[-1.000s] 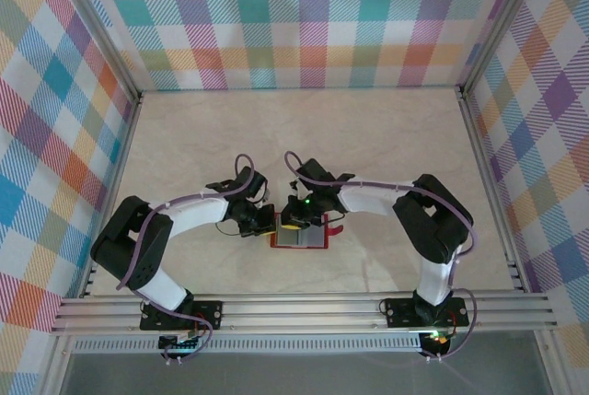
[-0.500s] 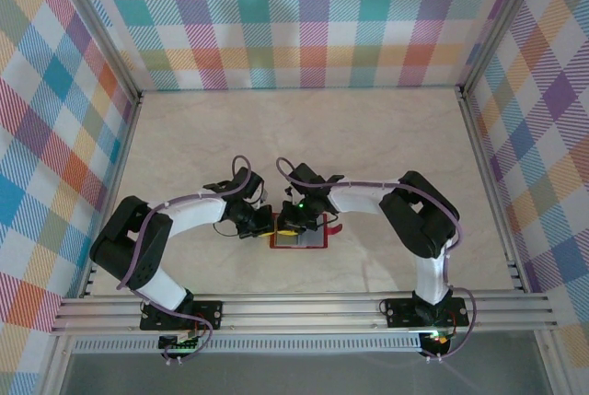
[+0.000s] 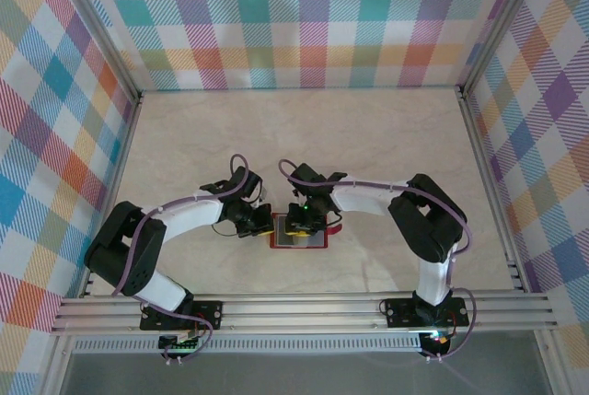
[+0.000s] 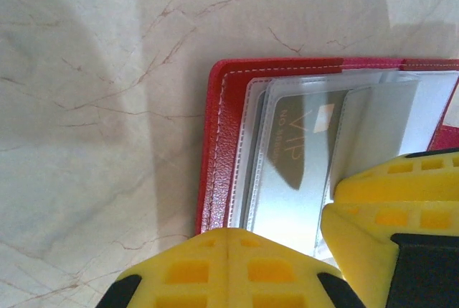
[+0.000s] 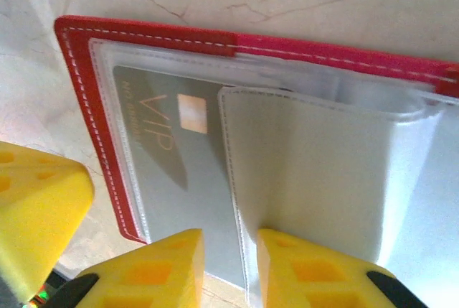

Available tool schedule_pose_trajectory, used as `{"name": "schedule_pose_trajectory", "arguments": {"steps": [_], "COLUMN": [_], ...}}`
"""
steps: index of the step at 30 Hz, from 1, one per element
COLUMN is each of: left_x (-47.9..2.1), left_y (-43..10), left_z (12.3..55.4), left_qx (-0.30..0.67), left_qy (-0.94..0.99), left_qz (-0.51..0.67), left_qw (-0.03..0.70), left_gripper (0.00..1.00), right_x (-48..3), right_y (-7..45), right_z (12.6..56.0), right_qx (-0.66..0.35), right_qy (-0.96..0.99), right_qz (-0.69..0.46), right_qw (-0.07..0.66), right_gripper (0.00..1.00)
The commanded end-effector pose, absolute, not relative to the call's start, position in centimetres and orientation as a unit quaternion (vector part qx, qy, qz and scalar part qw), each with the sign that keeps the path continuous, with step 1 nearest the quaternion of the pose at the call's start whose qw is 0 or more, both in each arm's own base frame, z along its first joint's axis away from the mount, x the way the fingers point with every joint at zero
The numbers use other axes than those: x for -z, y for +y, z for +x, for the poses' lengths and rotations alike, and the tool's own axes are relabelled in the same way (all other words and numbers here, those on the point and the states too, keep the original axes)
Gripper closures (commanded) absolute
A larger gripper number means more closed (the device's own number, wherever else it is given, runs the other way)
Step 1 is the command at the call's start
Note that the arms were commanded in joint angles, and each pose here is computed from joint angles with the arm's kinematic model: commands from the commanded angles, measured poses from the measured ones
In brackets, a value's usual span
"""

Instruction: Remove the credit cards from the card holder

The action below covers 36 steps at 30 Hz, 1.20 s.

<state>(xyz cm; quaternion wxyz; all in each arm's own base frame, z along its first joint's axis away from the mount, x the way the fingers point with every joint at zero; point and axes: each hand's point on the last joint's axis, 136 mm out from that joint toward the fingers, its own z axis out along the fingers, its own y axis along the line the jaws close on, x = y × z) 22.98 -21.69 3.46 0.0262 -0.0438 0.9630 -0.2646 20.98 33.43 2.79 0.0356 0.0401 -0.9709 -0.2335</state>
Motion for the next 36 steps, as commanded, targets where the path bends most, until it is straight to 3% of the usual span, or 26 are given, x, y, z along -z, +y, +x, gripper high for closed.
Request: {"name": "schedule_pose_trajectory", "arguments": {"steps": [1,24,36], "left_x": [-4.8,-5.4,-5.5], "left_y": [-22.3,-22.2,-22.2], "left_z": [23.3,23.8,23.8], "left_qx": [0.287,0.276,0.275], "left_qy": [0.956,0.960,0.960], "left_qz": [-0.045,-0.038,-0.038], "left_qw": [0.028,0.037,0.035], "left_gripper": [0.98,0.97,0.97], "right_x": [-3.2,-5.7,-5.8], "right_y": [32.0,27.5,25.4], "right_z": [20.6,21.0,21.1], "right_qx": [0.197,0.090,0.047], "right_qy": [-0.979,-0.993,-0.996], "right_qz": [0.049,0.072,0.069], "right_qw": [0.029,-0.023,-0.036], "right_gripper": [0.71,0.55,0.56]}}
